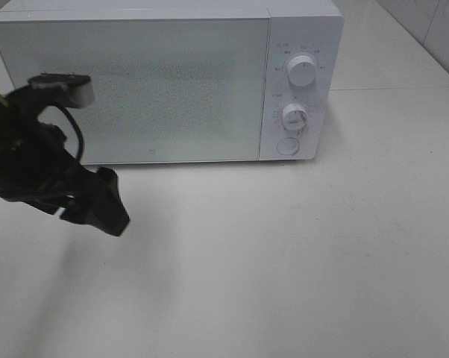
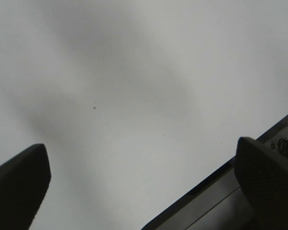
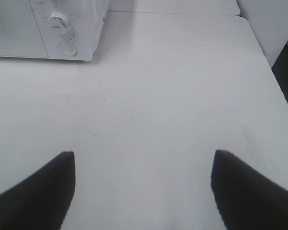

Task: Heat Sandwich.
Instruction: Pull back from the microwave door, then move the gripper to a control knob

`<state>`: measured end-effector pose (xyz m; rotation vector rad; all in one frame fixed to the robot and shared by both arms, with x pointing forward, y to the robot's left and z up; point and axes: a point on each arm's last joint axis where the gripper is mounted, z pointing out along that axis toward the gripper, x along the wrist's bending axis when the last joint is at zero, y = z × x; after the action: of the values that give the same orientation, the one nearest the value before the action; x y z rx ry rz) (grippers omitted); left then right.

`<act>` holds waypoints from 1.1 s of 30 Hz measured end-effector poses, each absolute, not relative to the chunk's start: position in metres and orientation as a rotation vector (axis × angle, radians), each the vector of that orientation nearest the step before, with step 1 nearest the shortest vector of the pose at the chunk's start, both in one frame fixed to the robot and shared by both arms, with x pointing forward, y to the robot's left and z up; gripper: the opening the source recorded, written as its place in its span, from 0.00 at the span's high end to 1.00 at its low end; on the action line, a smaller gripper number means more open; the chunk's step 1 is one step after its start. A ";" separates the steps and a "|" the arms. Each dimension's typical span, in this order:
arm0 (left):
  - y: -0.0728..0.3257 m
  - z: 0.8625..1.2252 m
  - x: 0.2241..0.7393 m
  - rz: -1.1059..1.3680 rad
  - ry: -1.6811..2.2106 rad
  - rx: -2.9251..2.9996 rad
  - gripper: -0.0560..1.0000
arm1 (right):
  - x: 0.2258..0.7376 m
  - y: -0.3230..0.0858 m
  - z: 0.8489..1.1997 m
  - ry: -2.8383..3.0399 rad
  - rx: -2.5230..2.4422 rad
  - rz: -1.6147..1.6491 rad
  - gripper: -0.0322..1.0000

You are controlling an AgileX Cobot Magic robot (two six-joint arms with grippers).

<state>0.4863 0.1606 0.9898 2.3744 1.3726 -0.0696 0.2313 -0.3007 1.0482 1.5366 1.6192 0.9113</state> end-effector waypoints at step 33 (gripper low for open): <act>0.274 1.050 0.430 0.225 1.970 2.180 0.01 | 0.231 -0.301 1.048 1.619 1.537 0.911 0.24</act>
<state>0.4302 0.2742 1.0496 2.1805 1.9696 0.2246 0.2313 -0.3007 1.0482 1.5366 1.6192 0.9113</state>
